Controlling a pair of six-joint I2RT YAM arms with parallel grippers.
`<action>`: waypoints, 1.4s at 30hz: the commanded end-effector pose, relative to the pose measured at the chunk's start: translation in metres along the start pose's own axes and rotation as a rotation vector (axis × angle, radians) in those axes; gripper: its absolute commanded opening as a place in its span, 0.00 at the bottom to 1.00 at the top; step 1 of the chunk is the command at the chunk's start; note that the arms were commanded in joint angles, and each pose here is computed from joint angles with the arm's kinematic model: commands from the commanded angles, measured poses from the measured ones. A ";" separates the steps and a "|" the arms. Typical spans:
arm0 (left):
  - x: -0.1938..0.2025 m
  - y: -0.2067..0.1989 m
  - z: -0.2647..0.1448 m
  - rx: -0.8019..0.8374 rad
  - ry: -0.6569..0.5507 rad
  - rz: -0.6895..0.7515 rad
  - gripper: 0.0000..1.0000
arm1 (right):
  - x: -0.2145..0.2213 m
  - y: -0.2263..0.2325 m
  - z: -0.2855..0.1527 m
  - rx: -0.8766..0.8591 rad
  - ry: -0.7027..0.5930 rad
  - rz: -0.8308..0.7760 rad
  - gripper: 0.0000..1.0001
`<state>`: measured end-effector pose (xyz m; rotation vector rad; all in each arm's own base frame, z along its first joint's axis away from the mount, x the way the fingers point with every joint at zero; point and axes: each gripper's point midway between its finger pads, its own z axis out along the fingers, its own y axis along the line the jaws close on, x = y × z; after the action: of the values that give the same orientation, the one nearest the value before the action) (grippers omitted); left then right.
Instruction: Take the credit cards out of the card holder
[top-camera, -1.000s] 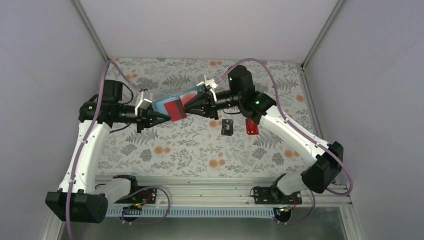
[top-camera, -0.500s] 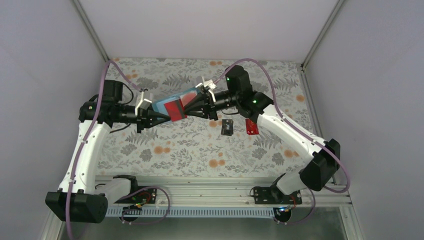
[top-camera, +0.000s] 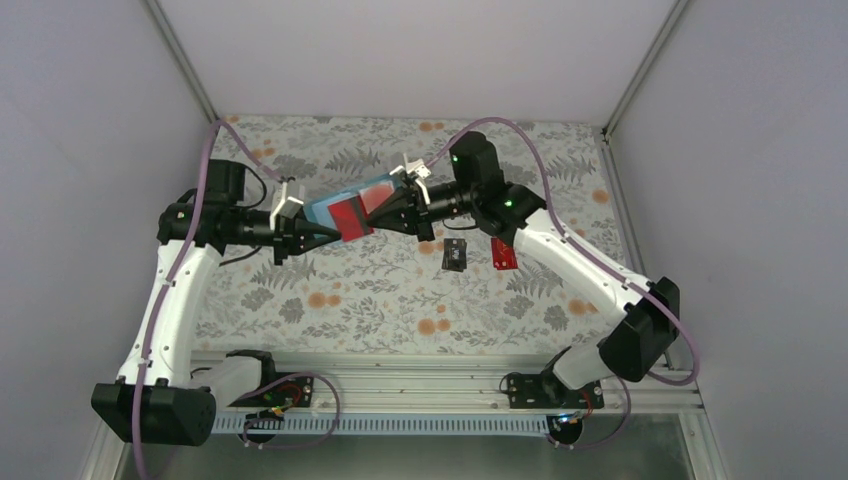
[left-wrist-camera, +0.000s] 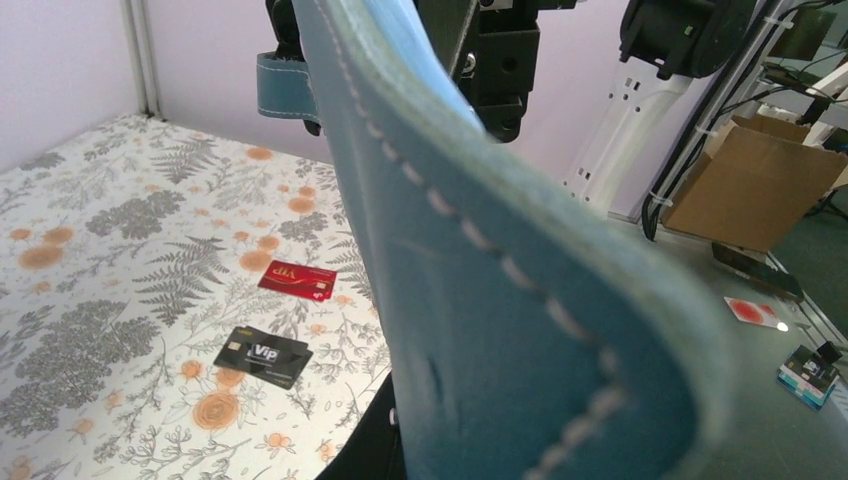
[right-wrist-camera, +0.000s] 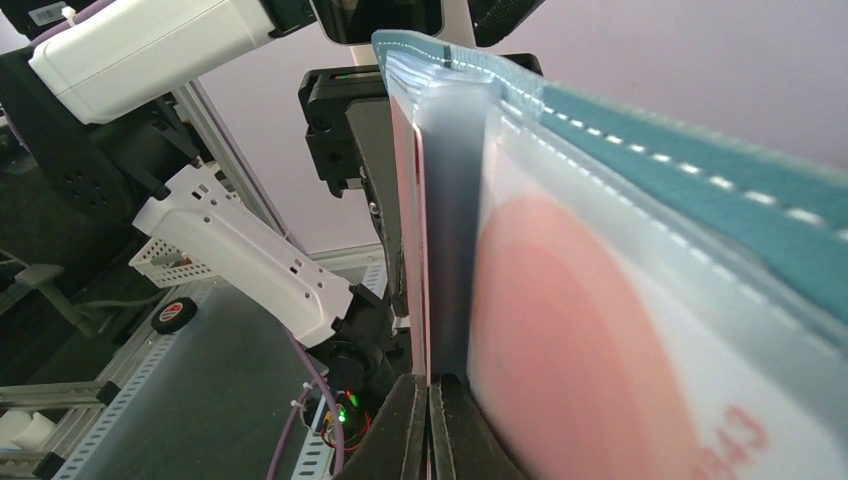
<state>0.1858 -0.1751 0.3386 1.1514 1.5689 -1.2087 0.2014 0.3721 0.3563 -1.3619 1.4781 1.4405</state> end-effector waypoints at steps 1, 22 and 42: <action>-0.015 -0.010 -0.002 0.037 -0.051 0.070 0.03 | -0.007 -0.017 -0.027 0.144 -0.029 0.000 0.04; 0.031 0.135 -0.049 -0.677 0.157 -0.235 0.02 | 0.052 -0.107 -0.196 1.164 -0.005 0.515 0.04; 0.028 0.128 -0.049 -0.651 0.125 -0.231 0.03 | 0.302 -0.140 -0.283 1.849 0.968 0.831 0.04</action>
<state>0.3014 -0.1042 0.2844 0.6343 2.0677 -0.6540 0.3260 0.0731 0.0967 -0.0178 2.7785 -0.5848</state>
